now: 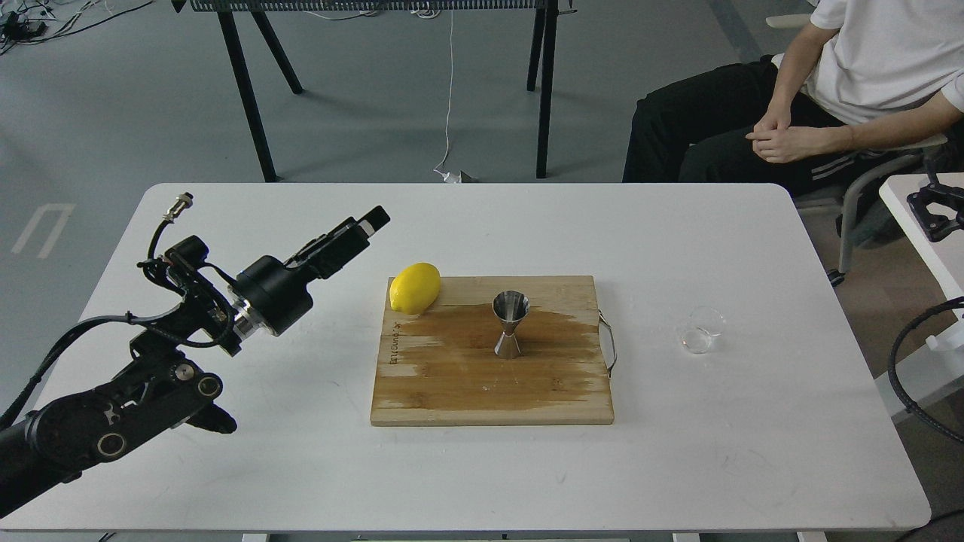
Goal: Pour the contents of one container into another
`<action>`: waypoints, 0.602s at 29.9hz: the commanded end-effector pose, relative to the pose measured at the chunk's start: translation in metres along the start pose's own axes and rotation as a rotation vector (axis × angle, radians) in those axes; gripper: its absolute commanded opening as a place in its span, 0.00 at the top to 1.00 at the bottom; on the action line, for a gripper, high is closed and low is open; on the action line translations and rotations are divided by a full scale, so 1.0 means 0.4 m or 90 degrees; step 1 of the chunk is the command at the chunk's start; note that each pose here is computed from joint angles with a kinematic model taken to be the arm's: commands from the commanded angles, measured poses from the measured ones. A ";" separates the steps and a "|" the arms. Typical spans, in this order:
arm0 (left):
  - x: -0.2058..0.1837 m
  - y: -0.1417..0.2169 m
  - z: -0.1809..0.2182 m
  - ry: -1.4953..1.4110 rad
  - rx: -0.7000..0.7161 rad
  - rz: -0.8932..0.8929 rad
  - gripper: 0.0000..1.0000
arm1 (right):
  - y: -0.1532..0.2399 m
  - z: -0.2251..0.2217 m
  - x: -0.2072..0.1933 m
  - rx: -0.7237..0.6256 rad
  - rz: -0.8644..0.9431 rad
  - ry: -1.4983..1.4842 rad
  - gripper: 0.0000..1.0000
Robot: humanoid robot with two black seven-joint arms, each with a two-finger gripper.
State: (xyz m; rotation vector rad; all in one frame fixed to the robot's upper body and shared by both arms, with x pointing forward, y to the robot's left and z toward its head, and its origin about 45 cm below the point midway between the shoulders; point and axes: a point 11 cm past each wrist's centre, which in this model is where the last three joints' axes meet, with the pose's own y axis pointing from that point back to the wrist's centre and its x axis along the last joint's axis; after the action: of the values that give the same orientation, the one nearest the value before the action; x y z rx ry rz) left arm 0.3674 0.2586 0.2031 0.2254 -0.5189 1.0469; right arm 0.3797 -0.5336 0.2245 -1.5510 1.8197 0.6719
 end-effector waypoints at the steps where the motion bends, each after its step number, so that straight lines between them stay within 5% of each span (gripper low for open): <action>1: 0.081 -0.022 0.010 0.177 0.004 0.092 0.01 | 0.018 0.027 0.006 -0.012 -0.003 -0.017 0.00; 10: 0.241 -0.058 -0.008 0.551 -0.078 0.207 0.00 | 0.134 0.117 -0.005 -0.050 -0.036 -0.133 0.00; 15: 0.270 -0.098 -0.088 0.664 0.044 0.229 0.00 | 0.207 0.166 -0.026 -0.076 -0.031 -0.223 0.00; 18: 0.310 -0.094 -0.119 0.742 0.042 0.252 0.00 | 0.239 0.206 -0.009 -0.105 0.050 -0.261 0.00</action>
State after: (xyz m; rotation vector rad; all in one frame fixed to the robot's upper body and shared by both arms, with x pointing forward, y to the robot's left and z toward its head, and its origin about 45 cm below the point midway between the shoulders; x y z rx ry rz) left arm 0.4548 0.3402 0.2301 -0.3839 0.4445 1.3703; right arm 0.3092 -0.4645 0.1835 -1.4203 1.5223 0.9934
